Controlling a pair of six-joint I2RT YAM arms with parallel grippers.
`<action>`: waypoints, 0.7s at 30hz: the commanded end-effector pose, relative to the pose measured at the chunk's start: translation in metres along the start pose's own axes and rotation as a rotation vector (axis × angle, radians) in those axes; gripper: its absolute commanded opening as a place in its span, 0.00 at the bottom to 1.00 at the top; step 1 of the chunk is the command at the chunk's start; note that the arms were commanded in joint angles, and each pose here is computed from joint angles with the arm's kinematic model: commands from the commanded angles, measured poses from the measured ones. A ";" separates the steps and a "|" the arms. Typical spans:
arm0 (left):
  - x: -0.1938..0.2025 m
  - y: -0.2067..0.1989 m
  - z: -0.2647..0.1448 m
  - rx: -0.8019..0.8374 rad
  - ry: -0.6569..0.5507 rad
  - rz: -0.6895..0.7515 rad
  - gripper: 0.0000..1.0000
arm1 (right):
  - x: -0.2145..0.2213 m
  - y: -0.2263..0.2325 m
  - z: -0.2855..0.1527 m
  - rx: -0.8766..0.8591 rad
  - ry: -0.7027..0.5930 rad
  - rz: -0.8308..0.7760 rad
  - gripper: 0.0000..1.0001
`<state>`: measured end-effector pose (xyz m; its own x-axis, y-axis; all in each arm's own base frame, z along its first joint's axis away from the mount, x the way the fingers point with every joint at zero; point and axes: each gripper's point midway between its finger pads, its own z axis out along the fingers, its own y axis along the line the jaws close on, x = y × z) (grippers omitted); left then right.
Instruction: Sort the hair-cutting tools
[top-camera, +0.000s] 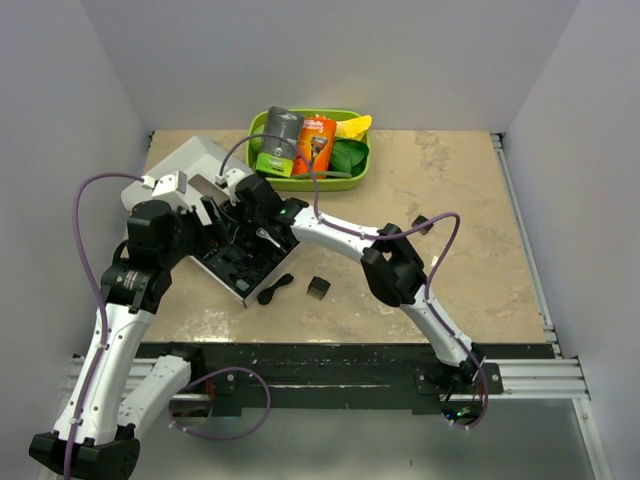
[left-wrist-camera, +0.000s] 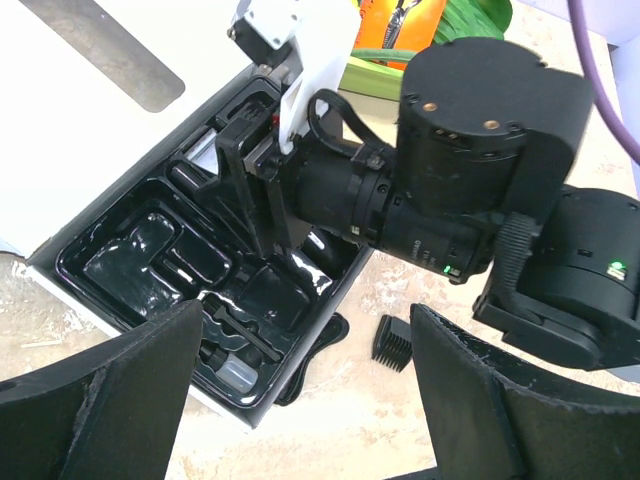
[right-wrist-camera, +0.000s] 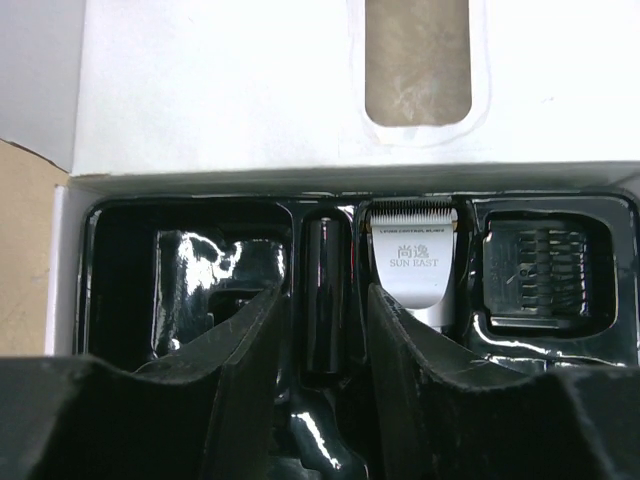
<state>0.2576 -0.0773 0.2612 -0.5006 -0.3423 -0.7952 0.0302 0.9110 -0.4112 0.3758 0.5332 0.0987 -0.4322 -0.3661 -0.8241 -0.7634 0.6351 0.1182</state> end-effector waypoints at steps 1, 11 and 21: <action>-0.016 -0.008 -0.008 0.024 -0.048 0.027 0.88 | -0.050 0.007 -0.024 0.003 -0.125 -0.009 0.41; -0.017 -0.009 -0.009 0.024 -0.053 0.029 0.88 | -0.049 0.010 -0.014 0.006 -0.121 -0.009 0.00; -0.016 -0.007 -0.009 0.021 -0.053 0.031 0.89 | -0.039 0.010 -0.004 -0.002 -0.100 -0.008 0.00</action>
<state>0.2577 -0.0767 0.2609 -0.4998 -0.3354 -0.7986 0.0320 0.9142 -0.4040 0.3784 0.5422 0.1203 -0.4005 -0.3298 -0.8549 -0.7641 0.6351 0.1130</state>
